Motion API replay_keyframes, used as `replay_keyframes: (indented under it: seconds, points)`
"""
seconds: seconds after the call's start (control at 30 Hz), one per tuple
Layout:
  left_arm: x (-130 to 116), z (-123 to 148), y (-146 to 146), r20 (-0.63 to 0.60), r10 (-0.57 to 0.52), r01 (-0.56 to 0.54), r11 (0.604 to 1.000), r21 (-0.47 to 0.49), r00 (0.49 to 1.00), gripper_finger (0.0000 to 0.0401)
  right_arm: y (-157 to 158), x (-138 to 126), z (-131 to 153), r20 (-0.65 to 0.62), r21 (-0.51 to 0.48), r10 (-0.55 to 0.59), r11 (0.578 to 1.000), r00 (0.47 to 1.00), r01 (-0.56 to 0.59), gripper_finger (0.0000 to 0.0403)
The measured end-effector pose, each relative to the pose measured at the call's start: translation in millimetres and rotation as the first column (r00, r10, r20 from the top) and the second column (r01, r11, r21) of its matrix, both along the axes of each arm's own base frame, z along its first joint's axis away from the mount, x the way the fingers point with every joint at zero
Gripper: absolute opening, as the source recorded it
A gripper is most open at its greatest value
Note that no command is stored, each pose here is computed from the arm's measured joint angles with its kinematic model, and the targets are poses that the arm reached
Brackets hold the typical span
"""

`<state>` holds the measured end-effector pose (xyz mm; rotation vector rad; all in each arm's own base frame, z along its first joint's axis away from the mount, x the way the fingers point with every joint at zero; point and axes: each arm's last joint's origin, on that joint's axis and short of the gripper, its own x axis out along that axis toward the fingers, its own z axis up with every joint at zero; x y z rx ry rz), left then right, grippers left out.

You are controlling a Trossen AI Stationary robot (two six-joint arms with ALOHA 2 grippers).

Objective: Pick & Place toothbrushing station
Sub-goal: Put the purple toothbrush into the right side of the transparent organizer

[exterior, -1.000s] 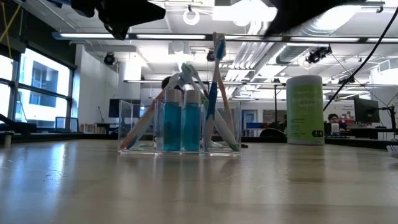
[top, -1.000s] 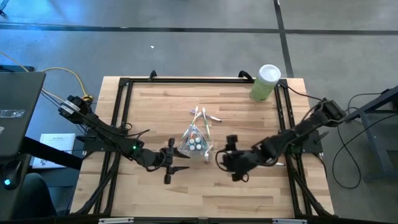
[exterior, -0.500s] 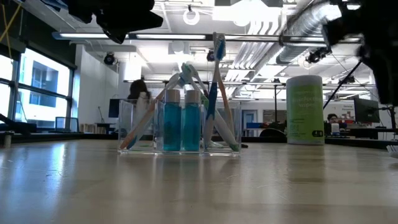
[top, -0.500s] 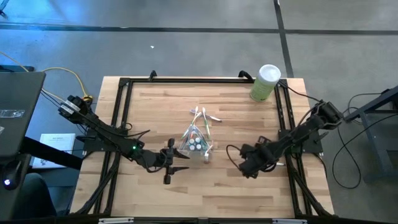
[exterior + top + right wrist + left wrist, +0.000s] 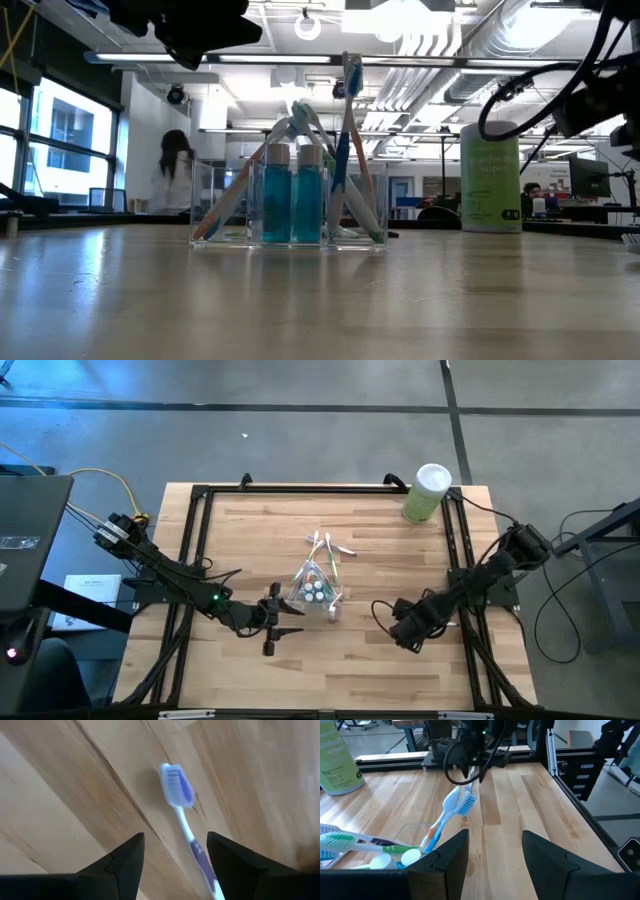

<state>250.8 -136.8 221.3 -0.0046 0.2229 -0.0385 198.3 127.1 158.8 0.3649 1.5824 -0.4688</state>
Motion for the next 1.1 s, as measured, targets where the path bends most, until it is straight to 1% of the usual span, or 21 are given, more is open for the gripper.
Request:
replay_keyframes:
  seconds: [0.13, 0.27, 0.33, 0.43, 0.5, 0.57, 0.67, 0.9, 0.93, 1.1]
  points:
    - [0.1, 0.0, 0.1, 0.000, 0.000, 0.000, 1.000, 0.000, 1.000, 0.0179, -4.4, -4.0, -10.5, 0.011, -0.021, 0.013, 1.000, 1.000, -0.013, 0.0207]
    - [0.3, 0.0, 0.6, 0.000, 0.002, -0.002, 1.000, 0.000, 1.000, 0.0179, -8.0, -2.2, -22.3, 0.061, 0.025, 0.034, 0.999, 0.998, -0.035, 0.0207]
    - [0.3, 0.0, 0.6, 0.000, 0.003, -0.003, 1.000, 0.000, 1.000, 0.0179, -11.5, -3.0, -25.9, 0.071, 0.032, 0.041, 0.999, 0.997, -0.044, 0.0207]
    - [0.3, 0.0, 0.6, 0.000, 0.002, -0.002, 1.000, 0.000, 1.000, 0.0179, -17.9, -3.4, -29.6, 0.064, 0.022, 0.022, 0.999, 0.998, -0.024, 0.0206]
    - [0.3, -0.1, 0.6, -0.001, 0.002, -0.002, 1.000, 0.001, 1.000, 0.0179, -21.6, -2.9, -30.8, 0.062, 0.010, 0.012, 1.000, 0.998, -0.012, 0.0199]
    - [0.3, -0.1, 0.6, -0.001, 0.002, -0.002, 1.000, 0.001, 1.000, 0.0179, -24.3, -2.4, -31.4, 0.064, -0.001, 0.012, 1.000, 0.998, -0.012, 0.0182]
    - [0.3, 0.0, 0.6, 0.000, 0.002, -0.002, 1.000, 0.001, 1.000, 0.0179, -26.9, -0.6, -31.5, 0.074, -0.016, 0.032, 0.999, 0.997, -0.031, 0.0144]
    - [0.3, 0.0, 0.6, 0.000, 0.002, -0.002, 1.000, 0.001, 1.000, 0.0179, -29.1, 1.6, -32.0, 0.098, -0.057, 0.070, 0.996, 0.993, -0.065, 0.0020]
    - [0.3, 0.0, 0.6, 0.000, 0.002, -0.002, 1.000, 0.001, 1.000, 0.0179, -29.0, 2.2, -32.1, 0.107, -0.061, 0.081, 0.995, 0.991, -0.075, 0.0015]
    - [0.3, 0.0, 0.6, 0.000, 0.002, -0.002, 1.000, 0.001, 1.000, 0.0179, -26.3, 9.2, -30.5, 0.166, -0.088, 0.171, 0.983, 0.971, -0.159, 0.0011]
